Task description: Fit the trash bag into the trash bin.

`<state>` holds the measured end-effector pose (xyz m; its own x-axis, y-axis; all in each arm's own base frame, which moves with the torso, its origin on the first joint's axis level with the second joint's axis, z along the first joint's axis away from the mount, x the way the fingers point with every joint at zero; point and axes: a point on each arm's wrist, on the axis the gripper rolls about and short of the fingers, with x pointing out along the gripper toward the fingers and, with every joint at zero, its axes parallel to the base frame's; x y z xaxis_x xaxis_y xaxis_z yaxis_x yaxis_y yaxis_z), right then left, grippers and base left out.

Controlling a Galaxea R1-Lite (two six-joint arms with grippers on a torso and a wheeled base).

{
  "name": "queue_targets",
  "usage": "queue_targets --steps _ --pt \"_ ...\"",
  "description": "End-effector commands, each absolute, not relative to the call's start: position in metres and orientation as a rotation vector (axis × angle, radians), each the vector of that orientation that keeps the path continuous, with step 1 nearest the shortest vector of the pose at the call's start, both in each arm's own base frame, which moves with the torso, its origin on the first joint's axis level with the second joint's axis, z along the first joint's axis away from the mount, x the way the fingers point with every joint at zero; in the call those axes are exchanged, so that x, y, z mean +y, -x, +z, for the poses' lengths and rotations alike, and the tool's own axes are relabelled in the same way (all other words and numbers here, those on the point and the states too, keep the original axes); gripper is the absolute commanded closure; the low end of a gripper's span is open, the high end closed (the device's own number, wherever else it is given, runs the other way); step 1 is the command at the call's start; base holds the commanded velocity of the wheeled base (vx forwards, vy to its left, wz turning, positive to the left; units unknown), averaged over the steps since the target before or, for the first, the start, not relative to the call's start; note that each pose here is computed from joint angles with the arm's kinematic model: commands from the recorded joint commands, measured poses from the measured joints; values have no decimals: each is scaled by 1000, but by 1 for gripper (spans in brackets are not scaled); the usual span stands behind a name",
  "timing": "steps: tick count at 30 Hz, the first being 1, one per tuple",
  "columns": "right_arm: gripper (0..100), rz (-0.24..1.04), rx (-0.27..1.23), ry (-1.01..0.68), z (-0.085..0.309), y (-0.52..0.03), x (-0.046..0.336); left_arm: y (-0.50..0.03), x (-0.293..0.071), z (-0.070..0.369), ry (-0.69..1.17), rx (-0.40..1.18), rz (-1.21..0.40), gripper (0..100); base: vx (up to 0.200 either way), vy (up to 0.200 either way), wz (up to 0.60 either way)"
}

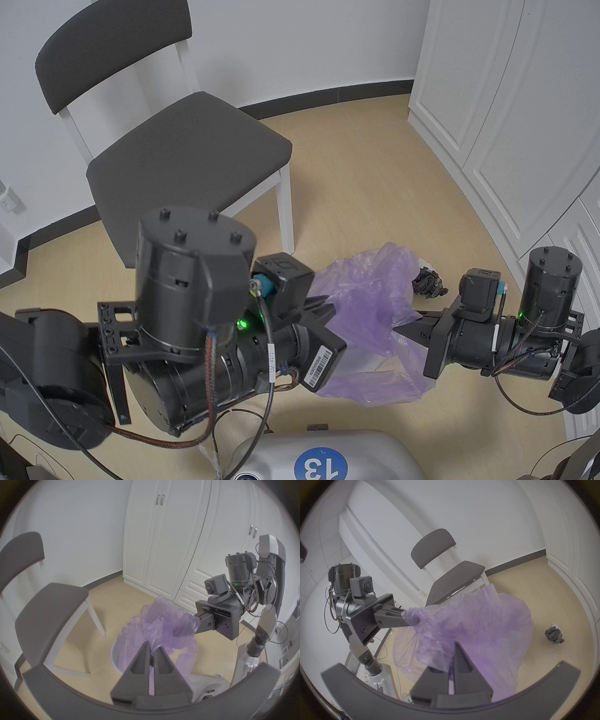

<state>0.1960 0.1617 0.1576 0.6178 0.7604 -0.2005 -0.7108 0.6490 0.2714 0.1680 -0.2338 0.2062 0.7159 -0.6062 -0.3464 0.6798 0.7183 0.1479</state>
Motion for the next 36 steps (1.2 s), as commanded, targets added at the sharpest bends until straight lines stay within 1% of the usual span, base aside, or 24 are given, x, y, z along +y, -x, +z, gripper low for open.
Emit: queue_targets --steps 1,2,4,5,13,14,18,22,26,30,36 --pt "100 837 330 -172 152 -198 159 -164 -228 198 -262 317 -718 100 0 0 0" --pt "100 813 321 -178 153 -205 154 -163 -225 190 -258 352 -716 100 0 0 0" --pt "100 808 319 -180 154 -206 153 -162 -225 186 -255 366 -713 100 0 0 0" --pt "100 795 329 -181 151 -211 153 -163 -224 181 -224 369 -705 100 0 0 0" --pt "100 768 374 -177 137 -228 158 -171 -223 158 -138 300 -691 100 0 0 0" --pt "100 761 381 -181 135 -234 161 -176 -223 154 -105 257 -699 100 0 0 0" --pt "100 751 382 -216 135 -235 159 -181 -224 149 -66 201 -703 100 0 0 0" --pt "100 746 367 -222 136 -236 157 -178 -225 142 -55 194 -716 100 0 0 0" --pt "100 743 365 -223 136 -238 157 -177 -232 137 14 202 -734 100 0 0 0" --pt "100 743 365 -223 136 -238 157 -182 -239 127 12 221 -728 100 0 0 0" --pt "100 739 365 -224 137 -238 156 -184 -240 124 24 200 -723 100 0 0 0"
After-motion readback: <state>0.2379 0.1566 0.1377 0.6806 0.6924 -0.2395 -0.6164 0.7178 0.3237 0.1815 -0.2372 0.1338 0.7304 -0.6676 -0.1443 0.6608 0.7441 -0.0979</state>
